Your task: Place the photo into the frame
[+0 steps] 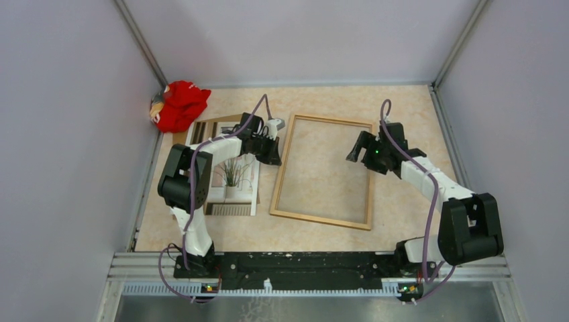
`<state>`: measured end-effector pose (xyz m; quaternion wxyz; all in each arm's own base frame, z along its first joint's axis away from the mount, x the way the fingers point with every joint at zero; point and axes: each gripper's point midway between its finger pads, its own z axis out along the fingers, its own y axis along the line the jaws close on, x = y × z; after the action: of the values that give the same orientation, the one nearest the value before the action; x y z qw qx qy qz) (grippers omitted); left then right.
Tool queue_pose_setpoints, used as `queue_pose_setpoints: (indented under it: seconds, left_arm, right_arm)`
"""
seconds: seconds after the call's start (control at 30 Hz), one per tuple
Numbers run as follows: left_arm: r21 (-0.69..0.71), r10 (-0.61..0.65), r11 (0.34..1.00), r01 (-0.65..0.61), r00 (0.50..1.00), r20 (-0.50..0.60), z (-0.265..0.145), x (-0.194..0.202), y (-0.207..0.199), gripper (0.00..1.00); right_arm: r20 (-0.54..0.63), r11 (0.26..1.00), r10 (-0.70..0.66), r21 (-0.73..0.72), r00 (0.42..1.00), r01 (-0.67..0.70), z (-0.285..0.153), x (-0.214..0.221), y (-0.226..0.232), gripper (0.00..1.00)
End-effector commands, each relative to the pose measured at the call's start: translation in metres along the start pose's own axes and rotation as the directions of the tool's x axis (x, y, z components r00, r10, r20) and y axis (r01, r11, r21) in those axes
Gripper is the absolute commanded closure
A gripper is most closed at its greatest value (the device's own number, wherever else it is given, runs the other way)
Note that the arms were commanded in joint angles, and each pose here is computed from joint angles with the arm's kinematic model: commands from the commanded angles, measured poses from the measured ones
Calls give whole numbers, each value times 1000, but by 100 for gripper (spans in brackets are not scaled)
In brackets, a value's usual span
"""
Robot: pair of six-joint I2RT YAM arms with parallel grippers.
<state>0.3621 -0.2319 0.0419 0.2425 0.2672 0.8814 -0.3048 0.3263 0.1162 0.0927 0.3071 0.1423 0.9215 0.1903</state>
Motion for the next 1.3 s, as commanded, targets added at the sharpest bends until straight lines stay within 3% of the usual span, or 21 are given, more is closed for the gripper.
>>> queue_pose_setpoints:
  seconds: [0.0, 0.87, 1.27]
  left_arm:
    - [-28, -6, 1000, 3, 995, -101, 14, 33, 7, 100]
    - [-29, -5, 1000, 2, 995, -98, 13, 32, 6, 100]
    - [-22, -6, 1000, 3, 995, -102, 15, 32, 6, 100]
  right_arm:
    - [16, 1000, 11, 12, 1000, -11, 0, -7, -4, 14]
    - [-57, 997, 55, 59, 997, -51, 23, 17, -41, 14]
    - [-91, 991, 114, -61, 989, -120, 26, 24, -19, 15]
